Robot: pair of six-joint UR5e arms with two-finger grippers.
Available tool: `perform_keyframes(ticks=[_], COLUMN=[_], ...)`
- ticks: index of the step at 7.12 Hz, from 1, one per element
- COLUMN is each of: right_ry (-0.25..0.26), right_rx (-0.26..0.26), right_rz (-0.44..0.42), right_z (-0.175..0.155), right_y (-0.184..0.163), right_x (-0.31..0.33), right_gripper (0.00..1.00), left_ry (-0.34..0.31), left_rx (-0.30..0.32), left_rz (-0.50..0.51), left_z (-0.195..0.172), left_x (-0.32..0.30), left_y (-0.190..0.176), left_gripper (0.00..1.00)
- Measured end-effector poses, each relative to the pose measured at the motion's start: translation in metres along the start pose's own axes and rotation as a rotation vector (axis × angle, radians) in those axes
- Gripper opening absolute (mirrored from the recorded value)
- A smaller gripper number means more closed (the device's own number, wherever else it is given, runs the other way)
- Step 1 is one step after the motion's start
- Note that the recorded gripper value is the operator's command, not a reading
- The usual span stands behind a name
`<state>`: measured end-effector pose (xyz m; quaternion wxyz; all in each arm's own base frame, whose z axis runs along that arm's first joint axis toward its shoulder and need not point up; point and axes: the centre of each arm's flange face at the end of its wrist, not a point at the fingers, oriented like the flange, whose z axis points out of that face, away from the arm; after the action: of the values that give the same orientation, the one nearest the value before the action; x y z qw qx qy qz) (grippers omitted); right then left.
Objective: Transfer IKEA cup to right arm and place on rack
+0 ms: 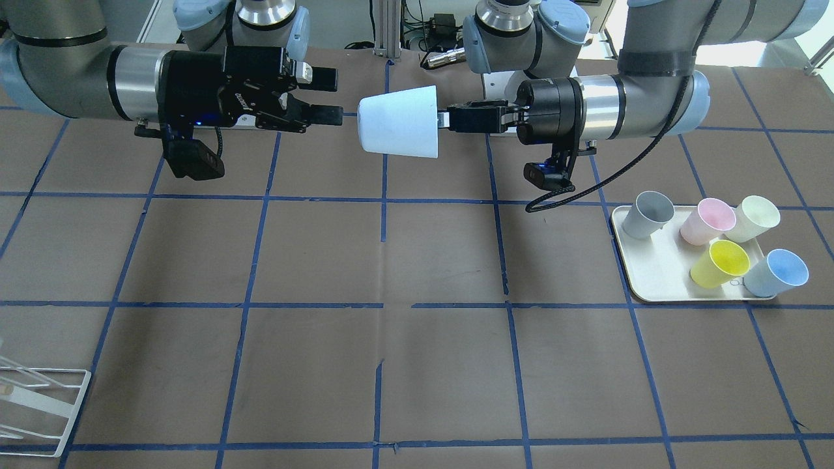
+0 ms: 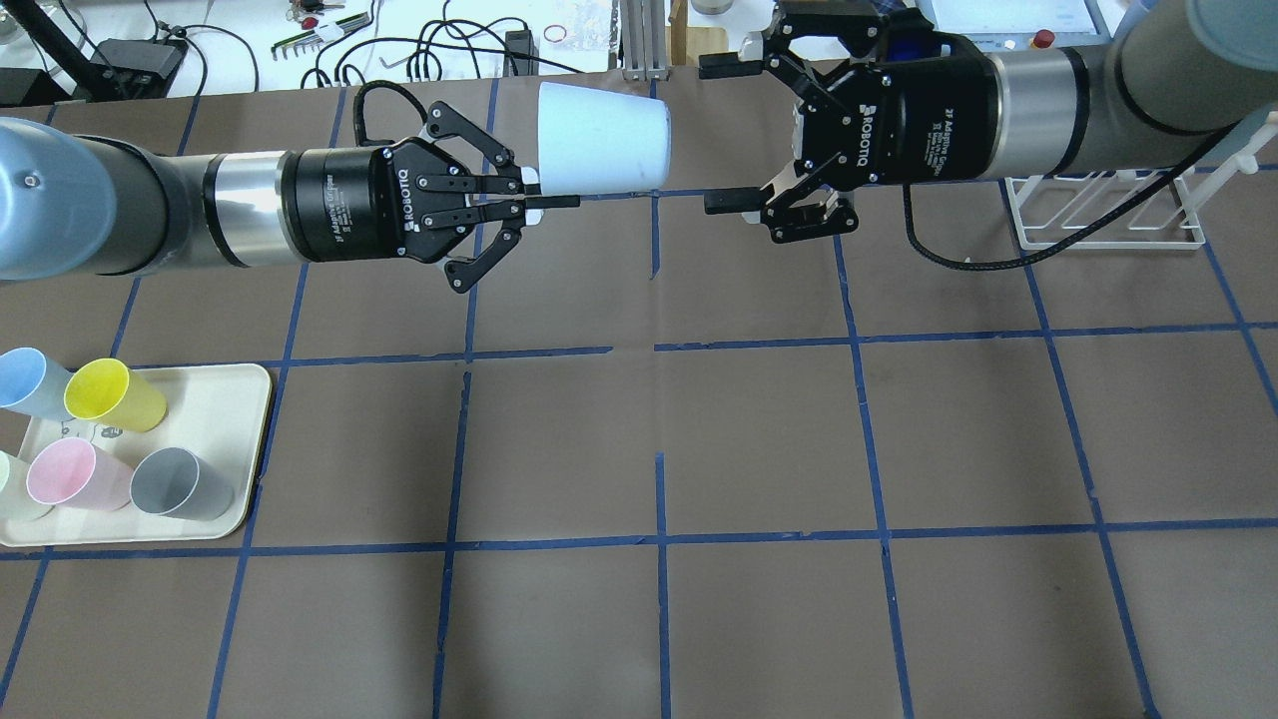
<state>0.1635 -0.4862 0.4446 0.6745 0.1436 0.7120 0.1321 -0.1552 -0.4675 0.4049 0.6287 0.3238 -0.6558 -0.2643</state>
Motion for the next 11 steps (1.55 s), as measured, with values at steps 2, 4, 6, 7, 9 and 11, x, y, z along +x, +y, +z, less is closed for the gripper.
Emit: perform_keyframes(ticks=[2,4,6,7,9,11], right_ry=[0.001,0.009,0.002,-0.006,-0.010,-0.008], right_rx=[-0.007,-0.033,-0.031,-0.023,-0.016,-0.020], right_rz=[0.009,0.021,0.026,0.023,0.012,0.001], right_z=[0.003,0.016,0.022,0.022,0.022,0.025], right_y=[-0.006,-0.011,-0.016,-0.020,-0.023,-0.019], right_x=[0.004,0.012,0.016,0.016,0.015,0.012], right_gripper=[1.00,1.00,1.00,1.00,1.00,0.96], left_ry=[0.008,0.025,0.044,0.049,0.050,0.049], left_rx=[-0.002,-0.003,-0.012,-0.014,-0.015,-0.016], left_rz=[-0.011,-0.019,-0.020,-0.018,-0.013,-0.012], left_z=[0.002,0.004,0.014,0.017,0.018,0.018], left_x=[-0.005,-0.005,-0.004,-0.004,-0.003,-0.003], left_y=[-0.004,-0.006,-0.004,-0.003,0.000,0.000], left_gripper=[0.00,0.00,0.00,0.00,0.00,0.00])
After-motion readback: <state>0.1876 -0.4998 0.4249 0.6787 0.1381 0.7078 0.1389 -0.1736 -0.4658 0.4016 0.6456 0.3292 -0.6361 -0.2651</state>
